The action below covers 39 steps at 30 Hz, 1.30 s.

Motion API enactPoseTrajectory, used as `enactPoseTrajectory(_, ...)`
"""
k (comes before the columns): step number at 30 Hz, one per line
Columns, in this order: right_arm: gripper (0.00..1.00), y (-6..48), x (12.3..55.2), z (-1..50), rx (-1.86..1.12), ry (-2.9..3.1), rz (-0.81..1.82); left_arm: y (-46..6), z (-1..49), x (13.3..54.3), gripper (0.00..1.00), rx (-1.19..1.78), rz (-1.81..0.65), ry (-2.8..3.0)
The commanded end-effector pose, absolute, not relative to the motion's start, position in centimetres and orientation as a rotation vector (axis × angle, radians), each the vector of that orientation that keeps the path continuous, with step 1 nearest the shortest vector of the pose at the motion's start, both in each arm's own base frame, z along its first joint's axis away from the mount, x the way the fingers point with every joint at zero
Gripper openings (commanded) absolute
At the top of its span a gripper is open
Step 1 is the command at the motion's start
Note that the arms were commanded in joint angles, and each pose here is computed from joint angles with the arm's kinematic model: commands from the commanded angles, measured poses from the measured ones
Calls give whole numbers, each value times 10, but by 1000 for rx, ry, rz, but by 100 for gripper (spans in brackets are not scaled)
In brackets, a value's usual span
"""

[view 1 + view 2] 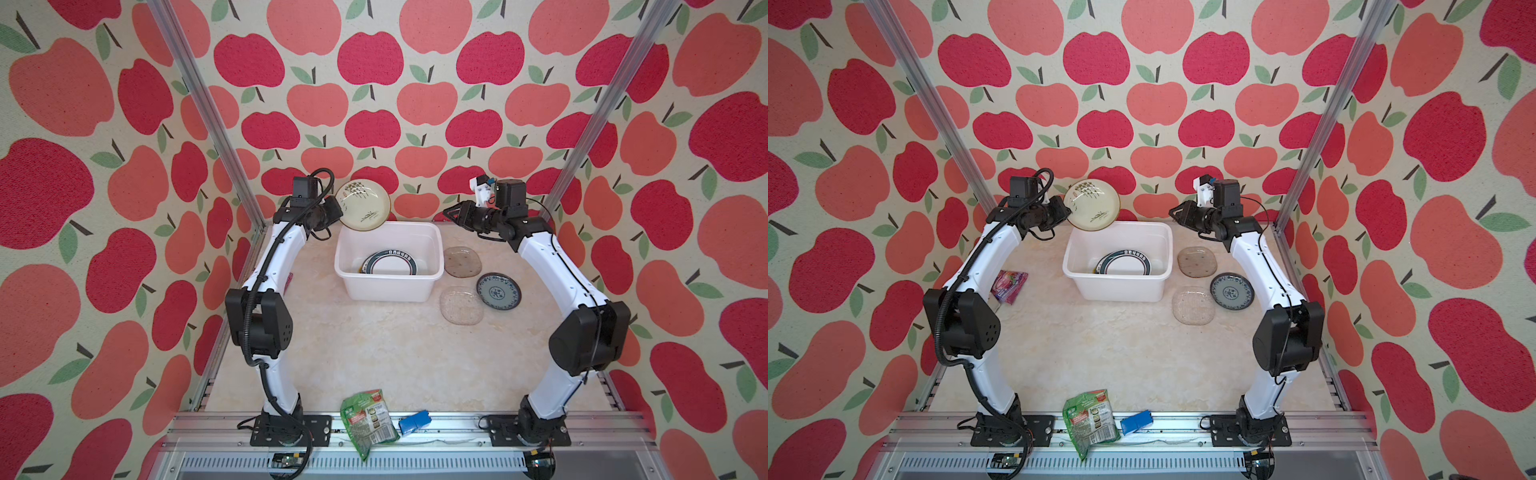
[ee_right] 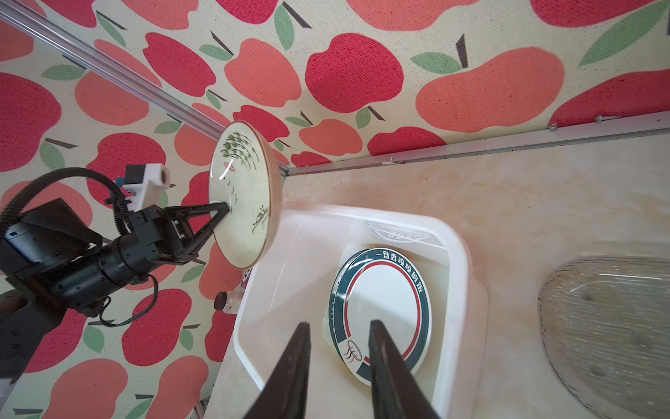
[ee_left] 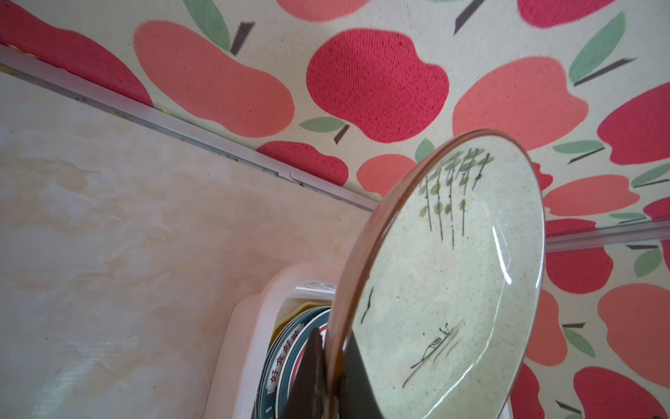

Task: Place the plates into the plastic bin on the countertop
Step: Pick up the plate from the top-left of the table, then place the plate in the plastic bin.

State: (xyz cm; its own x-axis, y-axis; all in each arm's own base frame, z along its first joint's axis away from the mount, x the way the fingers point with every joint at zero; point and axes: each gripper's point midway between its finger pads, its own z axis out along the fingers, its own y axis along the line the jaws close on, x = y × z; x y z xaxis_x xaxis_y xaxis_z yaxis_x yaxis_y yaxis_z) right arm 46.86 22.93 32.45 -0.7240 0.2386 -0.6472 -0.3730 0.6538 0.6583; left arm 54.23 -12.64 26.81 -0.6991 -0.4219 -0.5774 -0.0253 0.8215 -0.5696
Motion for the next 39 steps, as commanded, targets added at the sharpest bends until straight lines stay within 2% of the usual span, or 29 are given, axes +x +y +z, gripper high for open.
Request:
enactPoseTrajectory(1,30,226,481,341,-83,2068,1082,-167,294,535,0,-164,-825,2274)
enactPoseTrajectory(8,30,222,485,374,-71,2018,1053,-192,278,525,0,-27,-788,2470)
enactPoseTrajectory(20,30,227,506,374,-38,2170,1037,-199,276,469,0,0,-949,2610)
enactPoseTrajectory(29,31,232,518,376,-31,2191,1064,-213,247,465,0,4,-1002,2691)
enactPoseTrajectory(39,31,225,520,370,-20,2207,1038,-207,188,472,0,-69,-768,2850)
